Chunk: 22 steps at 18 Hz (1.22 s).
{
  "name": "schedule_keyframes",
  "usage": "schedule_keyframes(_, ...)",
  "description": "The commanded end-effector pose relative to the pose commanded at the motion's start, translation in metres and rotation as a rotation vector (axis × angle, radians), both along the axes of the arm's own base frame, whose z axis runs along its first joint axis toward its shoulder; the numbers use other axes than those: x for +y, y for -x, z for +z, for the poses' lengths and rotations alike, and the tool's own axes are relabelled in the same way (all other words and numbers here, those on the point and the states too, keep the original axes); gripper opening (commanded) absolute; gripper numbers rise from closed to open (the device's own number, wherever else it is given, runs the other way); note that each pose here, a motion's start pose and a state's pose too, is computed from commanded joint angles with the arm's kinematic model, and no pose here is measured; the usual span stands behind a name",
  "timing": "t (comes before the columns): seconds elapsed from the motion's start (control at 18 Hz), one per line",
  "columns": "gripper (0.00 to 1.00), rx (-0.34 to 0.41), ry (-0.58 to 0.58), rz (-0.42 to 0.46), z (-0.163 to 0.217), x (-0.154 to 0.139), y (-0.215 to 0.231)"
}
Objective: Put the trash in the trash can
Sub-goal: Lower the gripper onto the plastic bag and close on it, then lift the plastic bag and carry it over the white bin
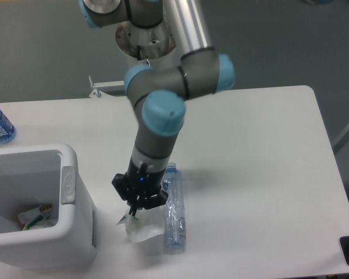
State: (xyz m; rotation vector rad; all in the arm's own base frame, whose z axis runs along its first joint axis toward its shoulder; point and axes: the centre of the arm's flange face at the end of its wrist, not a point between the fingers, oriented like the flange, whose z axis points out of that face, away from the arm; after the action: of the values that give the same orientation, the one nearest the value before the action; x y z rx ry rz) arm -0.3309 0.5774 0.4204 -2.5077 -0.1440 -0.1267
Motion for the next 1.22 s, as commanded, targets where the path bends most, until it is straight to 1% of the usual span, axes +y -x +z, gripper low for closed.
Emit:
schedule_keyframes(0.06,0.00,-0.014,-0.028,0.028,0.013,0.000,0.007)
schedule_keyframes(0.11,0.00,-0.044,-0.063,0.050,0.026,0.000,0.011)
schedule_keyframes(0.22,0.00,-0.075,-0.157,0.091,0.074,-0.011,0.016)
schedule_keyframes(0.28,0.00,-0.087,-0.180,0.103,0.086,-0.011,0.016)
schedule_keyframes(0.33,0.00,-0.093,-0.195,0.111,0.096,-0.010,0.014)
schedule_keyframes(0.44,0.00,-0.113,-0.200,0.126,0.102,-0.007,0.005)
schedule_keyframes(0.56,0.00,-0.115,-0.223,0.130,0.126,-0.013,-0.016)
schedule_keyframes(0.67,0.00,-0.118,-0.238,0.129,0.139,-0.014,-0.032)
schedule_keyframes(0.83,0.00,-0.139,-0.240,0.093,0.146,-0.001,-0.067)
schedule_keyframes(0.94,0.00,-0.143,-0.248,0.079,0.154,0.000,-0.084)
schedule_keyframes(1.11,0.00,-0.155,-0.237,0.026,0.150,0.013,-0.117)
schedule_keyframes(1.22,0.00,-0.164,-0.226,0.002,0.144,0.019,-0.131)
